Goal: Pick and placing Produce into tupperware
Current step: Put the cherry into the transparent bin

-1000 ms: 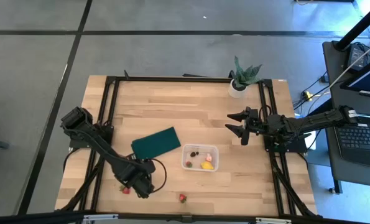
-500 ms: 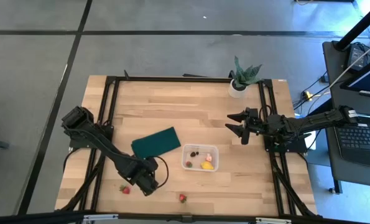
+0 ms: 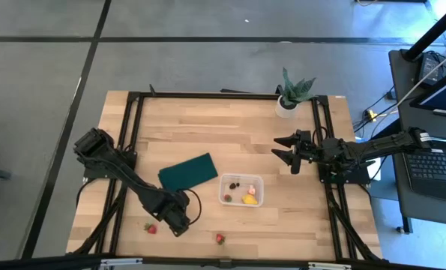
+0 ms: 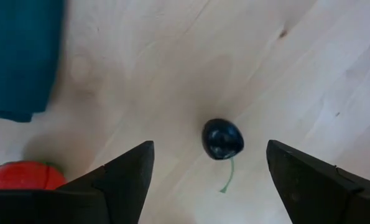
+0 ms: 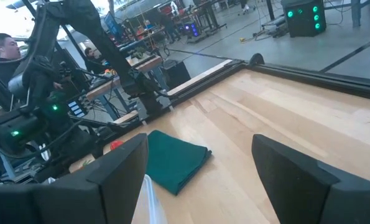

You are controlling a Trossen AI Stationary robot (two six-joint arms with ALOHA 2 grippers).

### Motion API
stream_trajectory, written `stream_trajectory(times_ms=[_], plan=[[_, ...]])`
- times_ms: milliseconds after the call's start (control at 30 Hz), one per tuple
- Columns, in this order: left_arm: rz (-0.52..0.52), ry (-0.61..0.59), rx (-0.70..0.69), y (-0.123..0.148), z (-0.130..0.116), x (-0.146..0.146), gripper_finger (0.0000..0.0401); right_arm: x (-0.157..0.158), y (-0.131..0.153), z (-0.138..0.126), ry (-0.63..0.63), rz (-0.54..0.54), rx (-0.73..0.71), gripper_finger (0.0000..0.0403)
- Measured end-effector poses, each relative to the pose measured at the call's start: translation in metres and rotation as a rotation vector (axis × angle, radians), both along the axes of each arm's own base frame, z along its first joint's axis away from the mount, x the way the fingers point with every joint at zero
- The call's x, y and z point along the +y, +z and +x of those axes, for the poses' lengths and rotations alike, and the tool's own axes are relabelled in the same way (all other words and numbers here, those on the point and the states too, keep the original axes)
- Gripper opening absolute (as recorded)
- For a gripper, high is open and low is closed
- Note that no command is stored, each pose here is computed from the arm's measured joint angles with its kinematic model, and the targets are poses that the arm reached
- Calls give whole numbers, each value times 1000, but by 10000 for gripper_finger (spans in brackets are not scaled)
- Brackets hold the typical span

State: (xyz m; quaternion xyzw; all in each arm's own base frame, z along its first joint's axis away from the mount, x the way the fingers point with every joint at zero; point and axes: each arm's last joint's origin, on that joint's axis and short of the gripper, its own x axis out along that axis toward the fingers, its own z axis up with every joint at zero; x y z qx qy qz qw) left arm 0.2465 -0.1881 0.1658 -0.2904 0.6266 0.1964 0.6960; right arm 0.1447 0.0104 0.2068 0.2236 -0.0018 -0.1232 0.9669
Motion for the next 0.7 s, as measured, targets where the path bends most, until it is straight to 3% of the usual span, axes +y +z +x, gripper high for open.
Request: stream_trajectory(times_ms=[333, 700], plan=[[-9, -3, 54, -28, 7, -6, 298, 0, 0, 0, -1, -3, 4, 289], [-5, 6, 45, -24, 10, -6, 294, 0, 0, 0, -1, -4, 4, 289]])
